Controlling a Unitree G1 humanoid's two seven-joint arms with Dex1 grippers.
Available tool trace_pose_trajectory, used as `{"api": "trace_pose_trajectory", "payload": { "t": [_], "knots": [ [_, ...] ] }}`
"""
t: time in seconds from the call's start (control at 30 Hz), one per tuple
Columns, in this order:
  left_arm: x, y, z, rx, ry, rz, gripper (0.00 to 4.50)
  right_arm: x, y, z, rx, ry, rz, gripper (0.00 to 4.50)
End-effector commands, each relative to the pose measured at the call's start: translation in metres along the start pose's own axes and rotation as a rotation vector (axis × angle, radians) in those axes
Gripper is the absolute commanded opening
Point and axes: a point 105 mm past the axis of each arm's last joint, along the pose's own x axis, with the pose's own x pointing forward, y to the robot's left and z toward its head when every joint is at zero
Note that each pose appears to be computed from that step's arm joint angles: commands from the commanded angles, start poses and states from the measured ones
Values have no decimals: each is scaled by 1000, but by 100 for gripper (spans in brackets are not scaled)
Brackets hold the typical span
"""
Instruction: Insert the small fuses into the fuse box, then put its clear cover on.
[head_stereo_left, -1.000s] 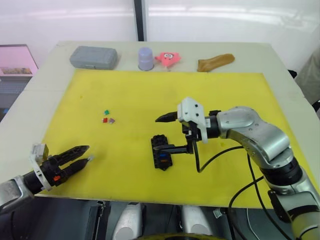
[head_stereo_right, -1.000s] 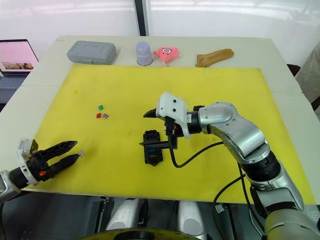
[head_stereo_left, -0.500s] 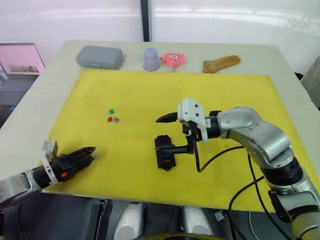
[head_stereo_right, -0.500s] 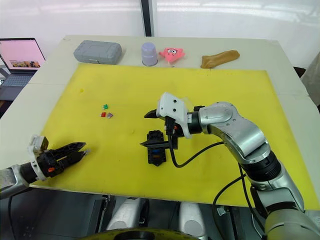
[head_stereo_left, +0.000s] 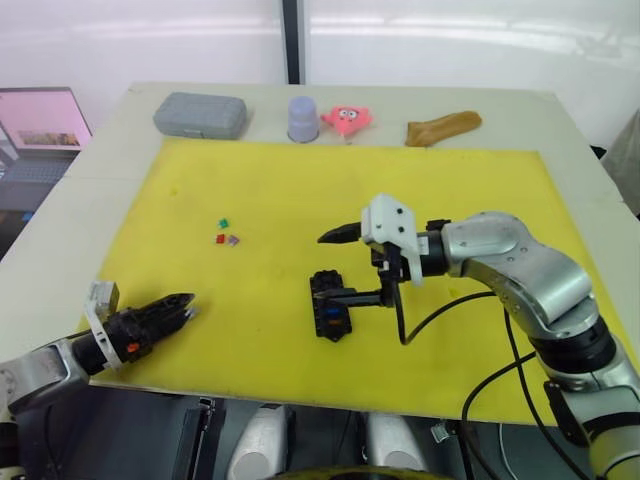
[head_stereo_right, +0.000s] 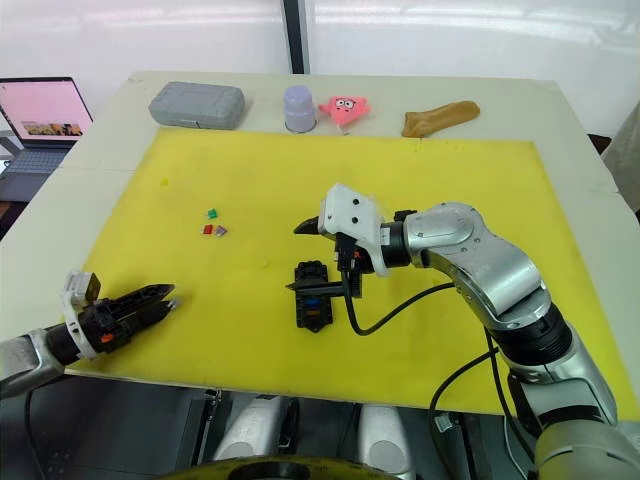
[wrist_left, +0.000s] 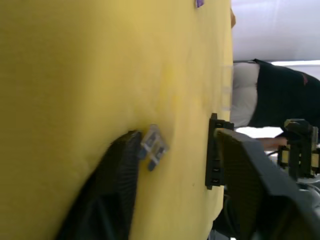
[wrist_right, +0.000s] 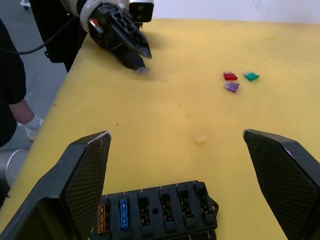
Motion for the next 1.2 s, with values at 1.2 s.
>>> {"api": "trace_pose_trajectory", "payload": {
  "t": [1.2],
  "knots": [
    [79,-260,12,591,162,-774,8,-36,-26,73,489,-603,-215,450]
  ]
}}
